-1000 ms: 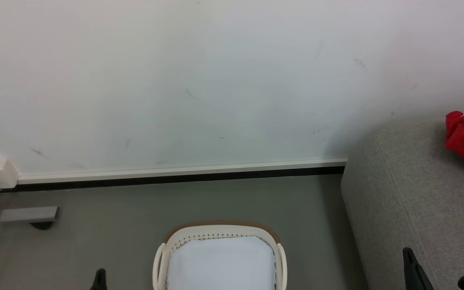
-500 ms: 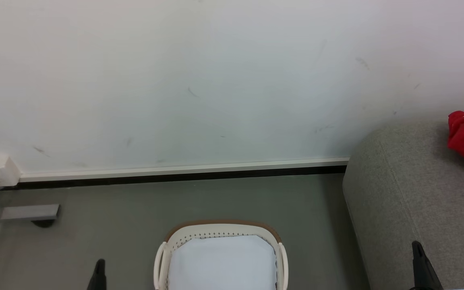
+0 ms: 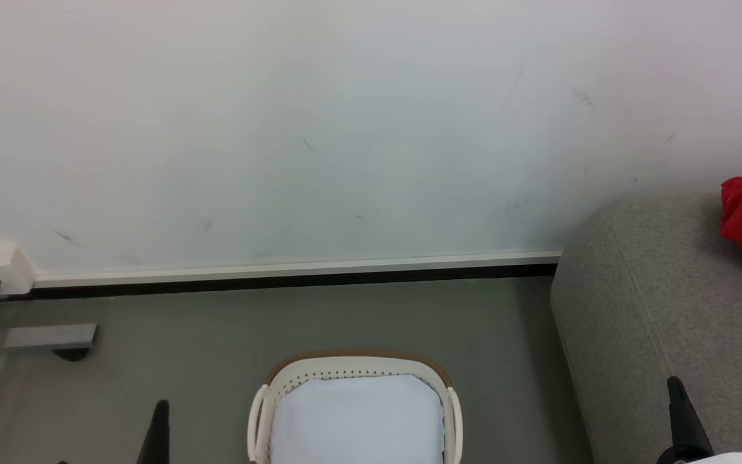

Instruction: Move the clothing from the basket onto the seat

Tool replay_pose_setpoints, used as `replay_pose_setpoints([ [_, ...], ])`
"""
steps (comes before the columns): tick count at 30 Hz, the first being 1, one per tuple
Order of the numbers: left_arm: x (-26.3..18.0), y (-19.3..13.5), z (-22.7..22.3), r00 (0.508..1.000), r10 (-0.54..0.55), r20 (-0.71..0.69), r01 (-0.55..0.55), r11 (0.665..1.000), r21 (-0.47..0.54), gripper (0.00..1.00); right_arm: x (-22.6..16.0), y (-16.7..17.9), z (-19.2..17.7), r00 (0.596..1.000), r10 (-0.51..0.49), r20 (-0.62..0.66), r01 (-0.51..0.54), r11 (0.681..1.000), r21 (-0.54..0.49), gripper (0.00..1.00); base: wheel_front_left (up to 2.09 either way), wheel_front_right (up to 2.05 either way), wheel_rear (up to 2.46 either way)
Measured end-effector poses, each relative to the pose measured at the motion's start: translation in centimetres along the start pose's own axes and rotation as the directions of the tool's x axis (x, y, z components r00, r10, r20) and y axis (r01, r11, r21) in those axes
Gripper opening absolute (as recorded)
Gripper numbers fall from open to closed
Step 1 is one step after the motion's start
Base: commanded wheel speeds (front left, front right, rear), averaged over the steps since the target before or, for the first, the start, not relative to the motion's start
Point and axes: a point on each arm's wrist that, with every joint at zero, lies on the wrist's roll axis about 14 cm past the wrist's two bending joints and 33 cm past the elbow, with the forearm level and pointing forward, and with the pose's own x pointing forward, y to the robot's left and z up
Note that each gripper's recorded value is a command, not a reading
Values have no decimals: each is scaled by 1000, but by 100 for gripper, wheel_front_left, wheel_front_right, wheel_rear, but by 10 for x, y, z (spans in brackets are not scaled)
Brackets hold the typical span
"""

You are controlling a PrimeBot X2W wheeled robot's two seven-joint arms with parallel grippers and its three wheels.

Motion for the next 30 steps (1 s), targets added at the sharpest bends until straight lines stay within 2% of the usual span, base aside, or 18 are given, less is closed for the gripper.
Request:
replay_pose_setpoints([
  [13,6,-6,3,1000,-20,-4,19,991,-135,0,5,4,5,1000,8,5,-9,990,139,0,0,0,0],
  [30,12,-14,8,999,-50,-4,46,957,-287,0,11,9,11,1000,24,10,-26,953,300,0,0,0,0],
])
